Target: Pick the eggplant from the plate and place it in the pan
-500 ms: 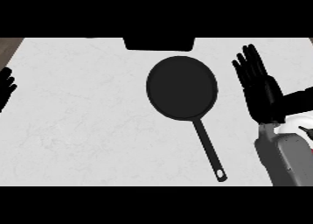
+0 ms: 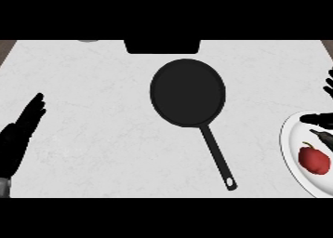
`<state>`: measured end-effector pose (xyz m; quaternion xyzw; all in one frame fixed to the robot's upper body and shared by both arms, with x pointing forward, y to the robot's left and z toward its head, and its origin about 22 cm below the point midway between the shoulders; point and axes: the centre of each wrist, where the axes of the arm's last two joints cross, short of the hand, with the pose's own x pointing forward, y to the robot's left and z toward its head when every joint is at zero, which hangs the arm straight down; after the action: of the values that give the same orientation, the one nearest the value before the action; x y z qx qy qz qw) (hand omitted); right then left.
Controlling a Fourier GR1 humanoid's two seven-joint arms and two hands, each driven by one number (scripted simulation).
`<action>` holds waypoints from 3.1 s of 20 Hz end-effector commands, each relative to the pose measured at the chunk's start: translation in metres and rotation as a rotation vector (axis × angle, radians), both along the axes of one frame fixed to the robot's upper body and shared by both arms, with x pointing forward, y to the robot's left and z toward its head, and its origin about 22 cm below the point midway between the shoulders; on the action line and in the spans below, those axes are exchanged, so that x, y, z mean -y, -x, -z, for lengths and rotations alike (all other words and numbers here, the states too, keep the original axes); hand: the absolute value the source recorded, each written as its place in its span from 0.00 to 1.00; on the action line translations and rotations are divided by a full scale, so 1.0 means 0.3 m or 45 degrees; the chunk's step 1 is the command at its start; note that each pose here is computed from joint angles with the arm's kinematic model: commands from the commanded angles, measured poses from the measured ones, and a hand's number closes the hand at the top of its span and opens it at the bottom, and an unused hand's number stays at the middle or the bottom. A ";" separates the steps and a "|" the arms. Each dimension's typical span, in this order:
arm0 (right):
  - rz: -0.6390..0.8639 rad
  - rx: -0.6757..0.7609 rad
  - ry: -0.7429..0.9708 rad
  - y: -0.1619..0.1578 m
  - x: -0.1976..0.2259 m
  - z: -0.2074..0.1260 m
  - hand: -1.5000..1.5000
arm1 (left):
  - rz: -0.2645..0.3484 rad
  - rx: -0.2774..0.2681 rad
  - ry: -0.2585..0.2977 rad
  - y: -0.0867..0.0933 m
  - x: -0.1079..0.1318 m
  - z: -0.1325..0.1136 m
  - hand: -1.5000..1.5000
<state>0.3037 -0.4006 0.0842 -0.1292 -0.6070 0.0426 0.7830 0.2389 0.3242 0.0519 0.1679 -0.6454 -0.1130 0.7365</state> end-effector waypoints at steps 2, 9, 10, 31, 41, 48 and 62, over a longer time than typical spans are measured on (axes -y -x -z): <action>0.243 -0.338 0.231 0.144 0.361 -0.127 0.00 | 0.006 -0.048 0.033 0.054 0.070 0.105 0.50; -0.175 -0.548 0.651 0.182 0.473 -0.279 0.00 | 0.081 -0.039 0.037 0.075 0.136 0.127 0.50; -0.202 -0.574 0.632 0.175 0.492 -0.293 0.00 | 0.065 -0.028 0.042 0.025 0.158 0.096 0.50; -0.831 -1.037 0.754 -0.241 0.162 -0.257 0.00 | 0.055 -0.032 0.008 0.082 0.129 0.139 0.50; -0.980 -1.304 0.944 -0.252 0.111 -0.132 0.00 | 0.064 -0.029 0.009 0.019 0.152 0.129 0.50; -1.039 -1.339 0.935 -0.281 0.071 -0.133 0.00 | 0.044 -0.051 0.027 0.023 0.126 0.144 0.50; -0.999 -1.488 1.071 -0.218 0.068 0.009 0.00 | 0.015 -0.063 0.020 0.075 0.064 0.177 0.50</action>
<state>0.3754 -0.4183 0.0880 -0.1468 -0.0479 0.5999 0.7851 0.2254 0.2927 0.0095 0.1529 -0.6335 -0.1224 0.7486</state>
